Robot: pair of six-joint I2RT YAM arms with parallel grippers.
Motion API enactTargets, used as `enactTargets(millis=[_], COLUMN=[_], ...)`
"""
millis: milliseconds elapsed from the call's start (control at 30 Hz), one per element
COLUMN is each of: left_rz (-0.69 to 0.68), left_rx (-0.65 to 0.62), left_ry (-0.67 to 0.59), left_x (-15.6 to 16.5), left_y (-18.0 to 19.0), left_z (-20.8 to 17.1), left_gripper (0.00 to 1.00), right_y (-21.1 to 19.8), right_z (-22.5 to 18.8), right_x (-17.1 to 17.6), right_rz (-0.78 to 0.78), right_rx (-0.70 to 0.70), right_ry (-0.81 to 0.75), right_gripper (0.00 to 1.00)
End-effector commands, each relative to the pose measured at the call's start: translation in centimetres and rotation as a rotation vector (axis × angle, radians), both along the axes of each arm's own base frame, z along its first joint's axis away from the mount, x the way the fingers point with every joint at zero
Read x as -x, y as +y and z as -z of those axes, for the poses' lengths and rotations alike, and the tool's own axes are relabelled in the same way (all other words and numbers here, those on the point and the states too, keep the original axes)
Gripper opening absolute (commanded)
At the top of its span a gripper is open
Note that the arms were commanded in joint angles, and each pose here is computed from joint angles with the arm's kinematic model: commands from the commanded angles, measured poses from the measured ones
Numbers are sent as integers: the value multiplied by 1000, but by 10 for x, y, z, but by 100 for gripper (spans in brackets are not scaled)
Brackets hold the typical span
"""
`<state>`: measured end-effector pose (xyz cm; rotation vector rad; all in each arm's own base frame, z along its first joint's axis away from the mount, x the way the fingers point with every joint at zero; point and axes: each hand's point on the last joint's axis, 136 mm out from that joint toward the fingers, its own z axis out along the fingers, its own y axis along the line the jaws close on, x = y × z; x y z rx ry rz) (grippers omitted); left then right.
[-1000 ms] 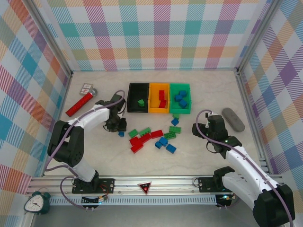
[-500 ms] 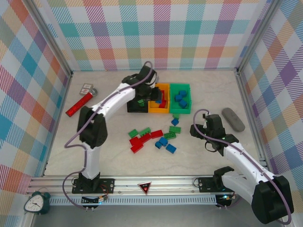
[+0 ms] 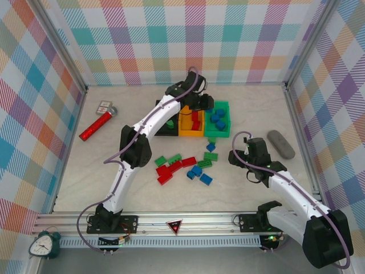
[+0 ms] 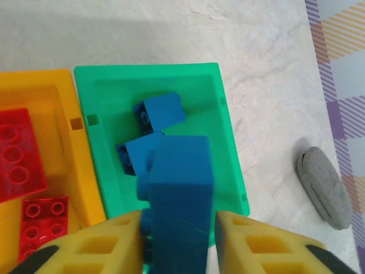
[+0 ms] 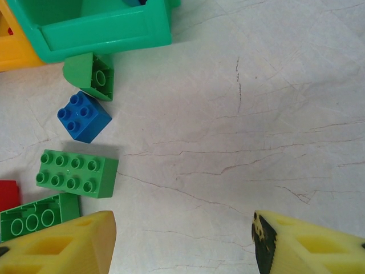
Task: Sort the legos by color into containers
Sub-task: Place the lego in the container, then pick up the lego from the center of the table.
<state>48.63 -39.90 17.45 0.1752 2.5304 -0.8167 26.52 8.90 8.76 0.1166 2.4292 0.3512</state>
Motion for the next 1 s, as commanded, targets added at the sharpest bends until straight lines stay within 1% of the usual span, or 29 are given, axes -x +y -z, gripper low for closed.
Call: enactTargets(millis=[0, 100, 200, 300, 400, 533, 600, 667, 767, 833, 967], left_rz=[17, 34, 42, 55, 60, 7, -18, -43, -88, -108, -135], left_rx=[14, 4, 2, -9, -4, 26, 68, 52, 5, -20, -76], left_ry=[17, 14, 13, -14, -34, -45, -57, -65, -88, -97, -82], left_x=[9, 14, 22, 39, 60, 93, 109, 125, 145, 157, 174], left_y=[-9, -8, -5, 0, 11, 40, 53, 72, 102, 119, 142], left_z=[-4, -8, -17, -29, -32, -21, -21, -15, -11, -7, 3], left_gripper=[46, 51, 52, 53, 53, 53, 53, 53, 53, 53, 54], right_y=[4, 4, 5, 8, 12, 20, 30, 44, 63, 75, 93], right_z=[-6, -5, -3, -1, 3, 6, 7, 6, 9, 15, 27], right_x=[-6, -7, -7, -8, -10, -16, -22, -30, -42, -47, -59], right_rz=[5, 0, -4, -13, -33, -57, -66, -69, -79, -101, -147], right_rx=[-31, -30, -31, -31, -34, -41, -93, -170, -215, -183, -67], right_ry=[-21, -16, -7, 6, 30, 81, 105, 123, 159, 193, 270], right_gripper=[65, 65, 65, 66, 66, 68, 68, 68, 68, 68, 69])
